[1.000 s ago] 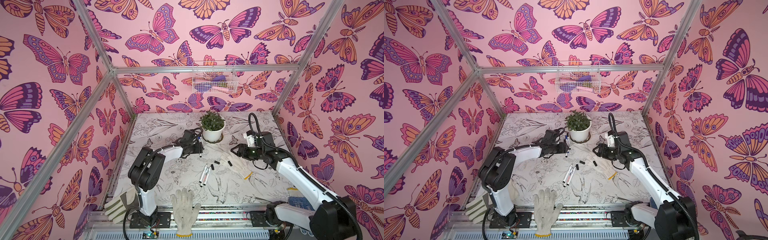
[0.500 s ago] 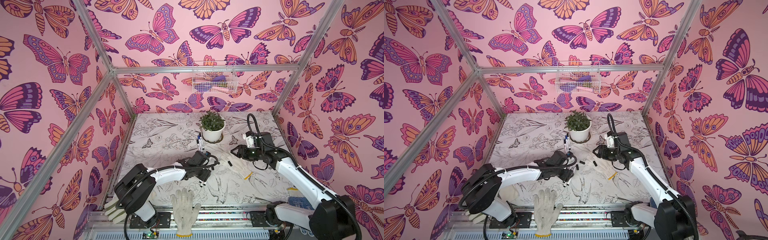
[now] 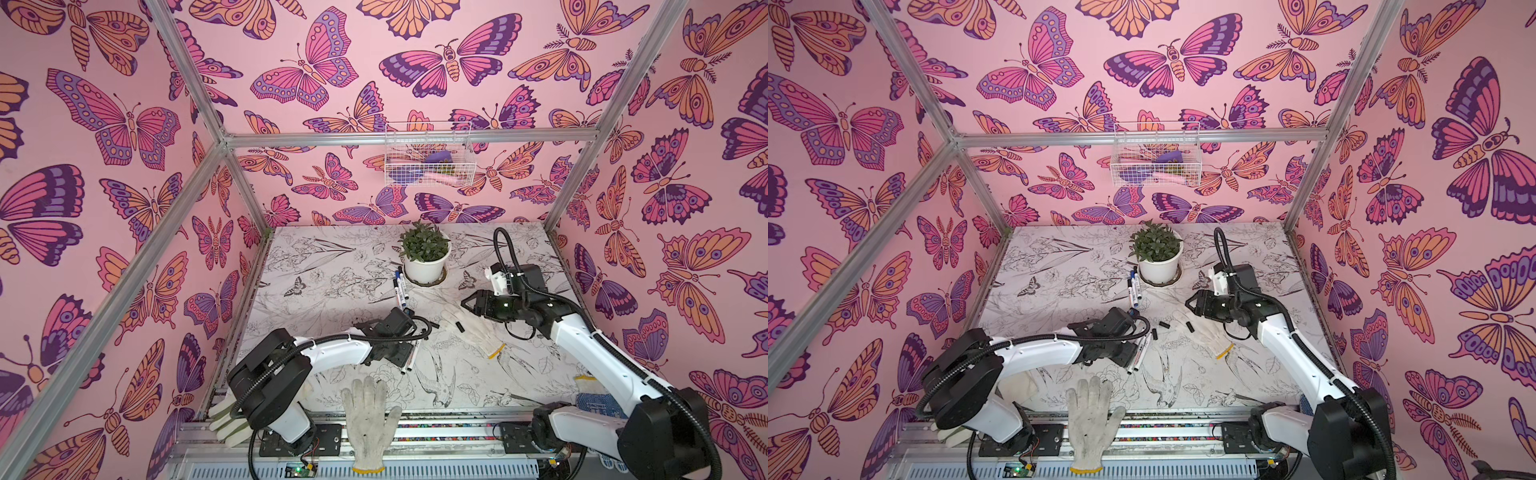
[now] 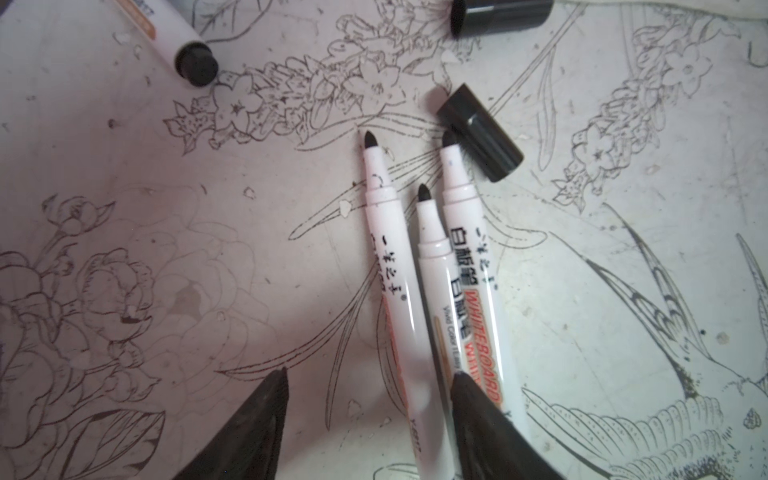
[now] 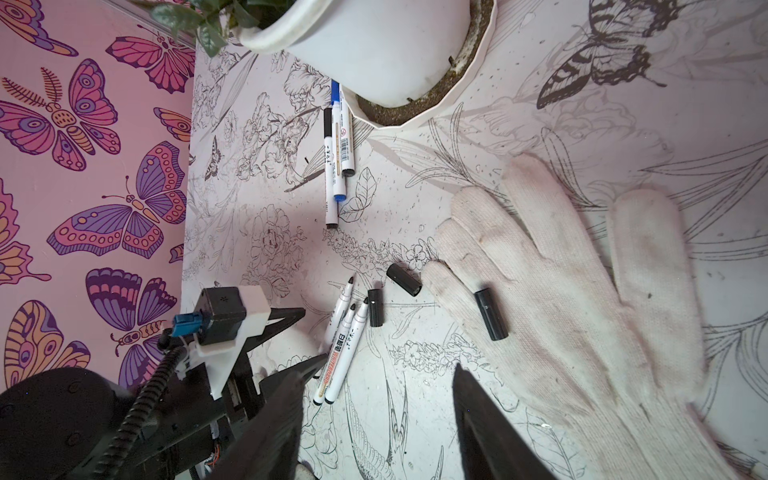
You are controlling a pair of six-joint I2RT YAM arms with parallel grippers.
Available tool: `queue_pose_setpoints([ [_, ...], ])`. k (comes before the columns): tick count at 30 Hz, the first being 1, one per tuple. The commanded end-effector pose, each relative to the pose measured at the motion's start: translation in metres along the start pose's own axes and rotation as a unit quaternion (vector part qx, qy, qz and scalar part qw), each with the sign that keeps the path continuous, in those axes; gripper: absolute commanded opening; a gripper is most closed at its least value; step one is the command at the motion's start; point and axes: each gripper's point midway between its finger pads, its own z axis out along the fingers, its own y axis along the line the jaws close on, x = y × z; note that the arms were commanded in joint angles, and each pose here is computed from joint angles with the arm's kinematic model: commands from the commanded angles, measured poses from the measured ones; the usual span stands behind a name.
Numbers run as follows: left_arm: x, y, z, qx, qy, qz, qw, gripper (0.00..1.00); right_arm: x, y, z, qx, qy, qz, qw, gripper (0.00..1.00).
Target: Insert the pens into the pen caps
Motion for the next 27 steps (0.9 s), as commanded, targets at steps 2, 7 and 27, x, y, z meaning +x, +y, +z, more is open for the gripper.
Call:
queue_pose_setpoints([
  [2,0.015,0.003,0.010,-0.010,0.033,0.000,0.999,0.63,0.003,-0.002,0.002,-0.002,0.008,-0.006,1.000,0.59],
  [7,0.026,0.002,0.017,-0.007,0.062,0.003,0.998,0.57,0.002,0.000,0.002,-0.004,0.008,-0.006,1.000,0.59],
  [27,-0.097,-0.013,-0.023,0.033,-0.107,-0.025,0.993,0.00,0.014,0.022,0.012,-0.047,0.035,-0.029,0.998,0.59],
])
